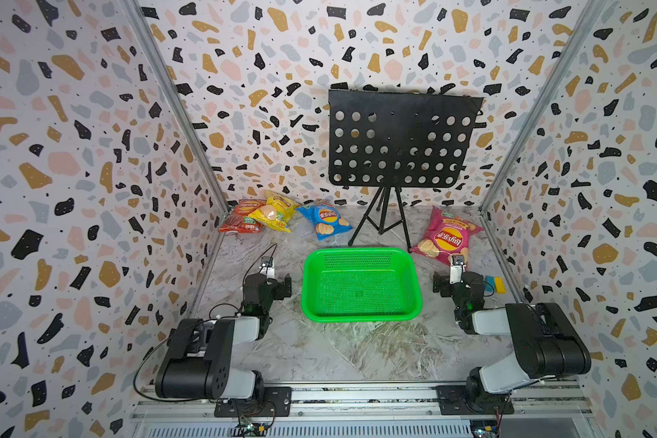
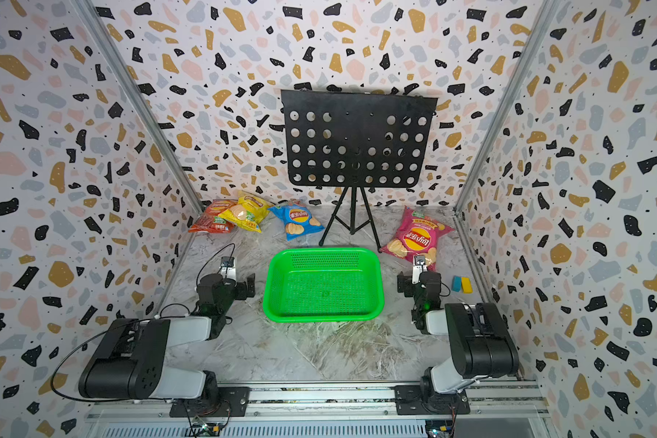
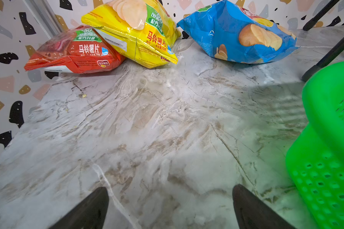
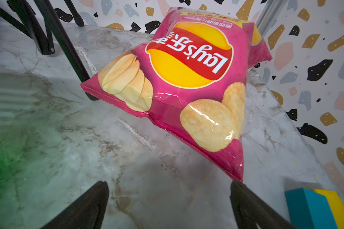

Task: Put the potato chips into the basket
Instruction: Pick up the potato chip from the center of the board.

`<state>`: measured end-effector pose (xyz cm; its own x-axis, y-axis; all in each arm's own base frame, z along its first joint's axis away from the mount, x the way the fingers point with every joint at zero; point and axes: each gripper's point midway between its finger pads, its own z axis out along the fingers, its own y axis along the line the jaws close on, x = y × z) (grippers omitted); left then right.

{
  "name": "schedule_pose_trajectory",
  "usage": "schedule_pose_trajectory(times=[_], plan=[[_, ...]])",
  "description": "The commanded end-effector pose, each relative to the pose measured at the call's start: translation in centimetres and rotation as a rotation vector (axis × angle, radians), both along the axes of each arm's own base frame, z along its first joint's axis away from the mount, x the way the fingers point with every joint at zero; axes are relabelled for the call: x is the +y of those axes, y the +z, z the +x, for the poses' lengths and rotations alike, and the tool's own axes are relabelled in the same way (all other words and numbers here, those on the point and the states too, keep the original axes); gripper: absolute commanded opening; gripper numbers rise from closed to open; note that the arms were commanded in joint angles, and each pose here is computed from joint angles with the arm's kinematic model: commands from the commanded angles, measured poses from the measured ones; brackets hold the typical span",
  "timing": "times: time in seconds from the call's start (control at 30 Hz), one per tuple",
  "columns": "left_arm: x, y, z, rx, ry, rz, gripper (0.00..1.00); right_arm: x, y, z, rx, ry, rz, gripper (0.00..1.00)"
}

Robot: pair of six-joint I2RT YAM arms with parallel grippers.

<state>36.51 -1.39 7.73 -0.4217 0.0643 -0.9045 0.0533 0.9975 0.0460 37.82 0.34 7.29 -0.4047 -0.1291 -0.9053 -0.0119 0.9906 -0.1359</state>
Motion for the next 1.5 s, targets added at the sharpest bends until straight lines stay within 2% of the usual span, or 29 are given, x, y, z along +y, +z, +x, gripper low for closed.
schedule_pose_trajectory(times=[0.0,0.9,0.97,1.03,1.1,1.17,1.27,1.37,1.47], plan=[[-0.1,1.8,0.9,-0.058,0.003,-0.001,1.0,-0.2,1.1,0.6,-0.03,-0.011,0.005,1.0],[-0.6,1.7,1.0,-0.047,-0.024,0.006,1.0,-0.2,1.1,0.6,-0.027,-0.012,0.007,1.0],[-0.6,3.0,1.1,-0.073,-0.022,0.01,1.0,-0.3,1.1,0.7,-0.025,-0.02,0.007,1.0],[-0.1,4.4,0.3,0.004,-0.006,0.023,1.0,-1.7,2.4,0.6,-0.029,-0.113,-0.014,1.0],[-0.4,7.3,-0.7,0.08,-0.051,0.068,1.0,-2.6,5.1,-0.1,0.054,-0.212,-0.019,1.0],[-1.0,10.0,-2.7,0.151,-0.126,0.094,1.0,-4.0,9.1,-1.8,0.111,-0.381,0.111,1.0],[-1.8,12.3,-6.7,0.303,-0.196,0.074,1.0,-5.6,10.6,-5.3,0.152,-0.64,0.336,1.0],[-3.0,13.5,-10.1,0.416,-0.264,0.018,1.0,-2.6,11.1,-5.0,0.214,-0.497,0.484,0.99],[-4.0,13.4,-12.2,0.489,-0.304,-0.041,1.0,-1.5,11.0,-5.2,0.34,-0.47,0.497,0.95]])
